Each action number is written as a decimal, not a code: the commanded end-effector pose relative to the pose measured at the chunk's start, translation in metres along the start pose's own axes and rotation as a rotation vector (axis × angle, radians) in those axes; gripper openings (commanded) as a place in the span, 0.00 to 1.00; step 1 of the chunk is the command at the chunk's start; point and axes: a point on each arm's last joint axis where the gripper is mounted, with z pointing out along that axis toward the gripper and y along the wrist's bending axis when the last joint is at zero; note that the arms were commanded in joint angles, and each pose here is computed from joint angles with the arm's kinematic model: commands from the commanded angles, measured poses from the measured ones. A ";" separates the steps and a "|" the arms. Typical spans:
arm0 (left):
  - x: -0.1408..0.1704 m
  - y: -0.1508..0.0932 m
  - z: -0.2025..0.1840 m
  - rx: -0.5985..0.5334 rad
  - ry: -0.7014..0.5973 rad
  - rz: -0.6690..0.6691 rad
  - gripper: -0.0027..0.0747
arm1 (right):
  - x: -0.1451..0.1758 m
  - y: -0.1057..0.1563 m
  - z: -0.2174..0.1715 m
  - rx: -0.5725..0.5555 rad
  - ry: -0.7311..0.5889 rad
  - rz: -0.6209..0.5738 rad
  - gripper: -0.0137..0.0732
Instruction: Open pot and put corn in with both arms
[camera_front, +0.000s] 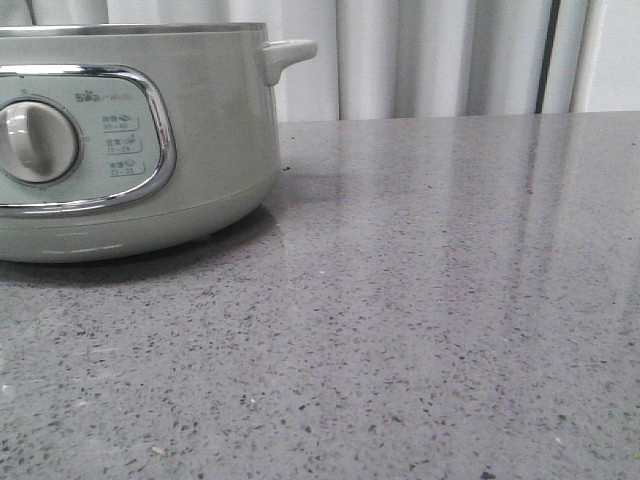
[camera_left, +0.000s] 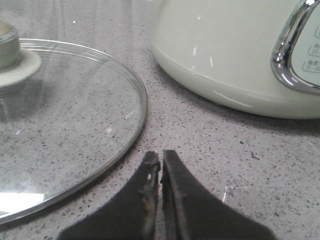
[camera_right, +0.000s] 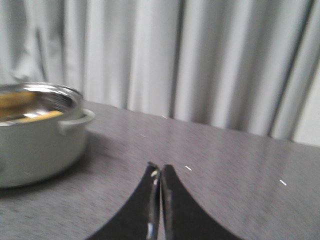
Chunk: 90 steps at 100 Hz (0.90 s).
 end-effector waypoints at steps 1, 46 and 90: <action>0.006 0.001 0.001 0.008 -0.028 -0.019 0.01 | 0.005 0.000 0.001 0.083 -0.027 -0.028 0.12; 0.006 0.001 0.001 0.008 -0.028 -0.019 0.01 | 0.122 0.015 0.030 0.218 0.000 0.048 0.07; 0.006 0.001 0.001 0.008 -0.028 -0.019 0.01 | 0.162 0.015 0.030 0.240 0.248 0.030 0.07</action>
